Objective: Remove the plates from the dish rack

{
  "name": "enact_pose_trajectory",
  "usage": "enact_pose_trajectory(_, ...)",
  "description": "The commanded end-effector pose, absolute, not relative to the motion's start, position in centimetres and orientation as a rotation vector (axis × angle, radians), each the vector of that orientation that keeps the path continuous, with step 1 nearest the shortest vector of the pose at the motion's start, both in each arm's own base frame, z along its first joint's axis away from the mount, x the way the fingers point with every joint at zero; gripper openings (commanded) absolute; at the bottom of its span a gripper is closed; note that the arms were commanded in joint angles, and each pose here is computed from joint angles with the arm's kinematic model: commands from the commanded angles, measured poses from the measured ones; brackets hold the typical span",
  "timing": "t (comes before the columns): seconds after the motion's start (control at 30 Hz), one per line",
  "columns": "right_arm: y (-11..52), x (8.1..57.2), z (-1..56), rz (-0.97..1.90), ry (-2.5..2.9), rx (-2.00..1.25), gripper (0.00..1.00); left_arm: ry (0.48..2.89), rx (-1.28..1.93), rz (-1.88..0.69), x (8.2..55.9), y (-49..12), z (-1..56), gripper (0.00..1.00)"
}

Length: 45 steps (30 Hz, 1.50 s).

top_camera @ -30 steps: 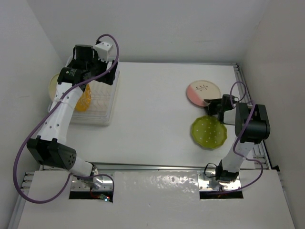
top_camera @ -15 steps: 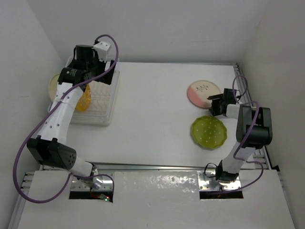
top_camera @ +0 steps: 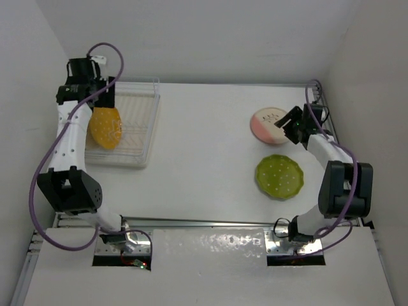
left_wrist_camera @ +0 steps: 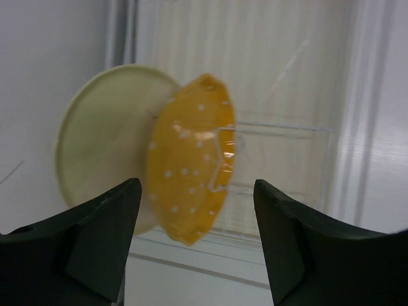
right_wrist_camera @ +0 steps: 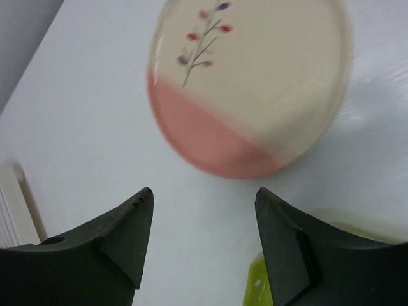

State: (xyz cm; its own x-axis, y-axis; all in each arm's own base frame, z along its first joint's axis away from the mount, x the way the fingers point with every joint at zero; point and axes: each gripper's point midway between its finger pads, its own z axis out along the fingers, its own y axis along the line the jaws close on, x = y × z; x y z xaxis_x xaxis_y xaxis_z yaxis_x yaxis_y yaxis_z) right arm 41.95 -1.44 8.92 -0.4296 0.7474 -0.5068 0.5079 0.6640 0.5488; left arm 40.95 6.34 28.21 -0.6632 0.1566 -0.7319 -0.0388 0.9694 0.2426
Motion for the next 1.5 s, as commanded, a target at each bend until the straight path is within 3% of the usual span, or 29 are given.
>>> enact_pose_trajectory(0.0, 2.2, 40.5, 11.2, 0.435, 2.238, 0.578, 0.64, 2.305, 0.043, 0.233, 40.9, 7.9, 28.1, 0.68)
enact_pose_trajectory(0.27, 5.4, 36.0, 11.0, 0.531, 2.265, 0.463, 0.62, 2.368, 0.046, 0.291, 41.0, 8.9, 24.8, 0.68)
enact_pose_trajectory(0.4, 5.8, 34.6, 10.7, 0.542, 2.274, 0.451, 0.62, 2.398, -0.018, 0.429, 41.2, 11.2, 23.6, 0.59)
enact_pose_trajectory(0.47, 6.0, 34.1, 10.8, 0.551, 2.262, 0.440, 0.62, 2.377, -0.031, 0.458, 41.7, 11.7, 23.4, 0.59)
enact_pose_trajectory(1.0, 6.7, 32.4, 10.1, 0.597, 2.261, 0.377, 0.60, 2.474, -0.148, 0.386, 41.6, 13.5, 17.6, 0.49)
enact_pose_trajectory(1.13, 6.8, 32.3, 10.0, 0.597, 2.263, 0.373, 0.60, 2.439, -0.111, 0.288, 42.0, 12.1, 18.2, 0.33)
enact_pose_trajectory(1.2, 6.8, 32.2, 9.9, 0.597, 2.269, 0.375, 0.60, 2.441, -0.099, 0.256, 42.0, 11.6, 18.1, 0.15)
enact_pose_trajectory(1.23, 6.8, 32.1, 9.9, 0.597, 2.267, 0.375, 0.60, 2.445, -0.097, 0.252, 41.9, 11.6, 18.1, 0.15)
enact_pose_trajectory(1.27, 6.7, 32.0, 9.9, 0.597, 2.268, 0.380, 0.60, 2.449, -0.098, 0.246, 41.8, 11.5, 18.2, 0.03)
enact_pose_trajectory(1.47, 6.3, 31.7, 10.2, 0.561, 2.253, 0.368, 0.60, 2.328, -0.078, 0.207, 42.4, 10.7, 23.2, 0.00)
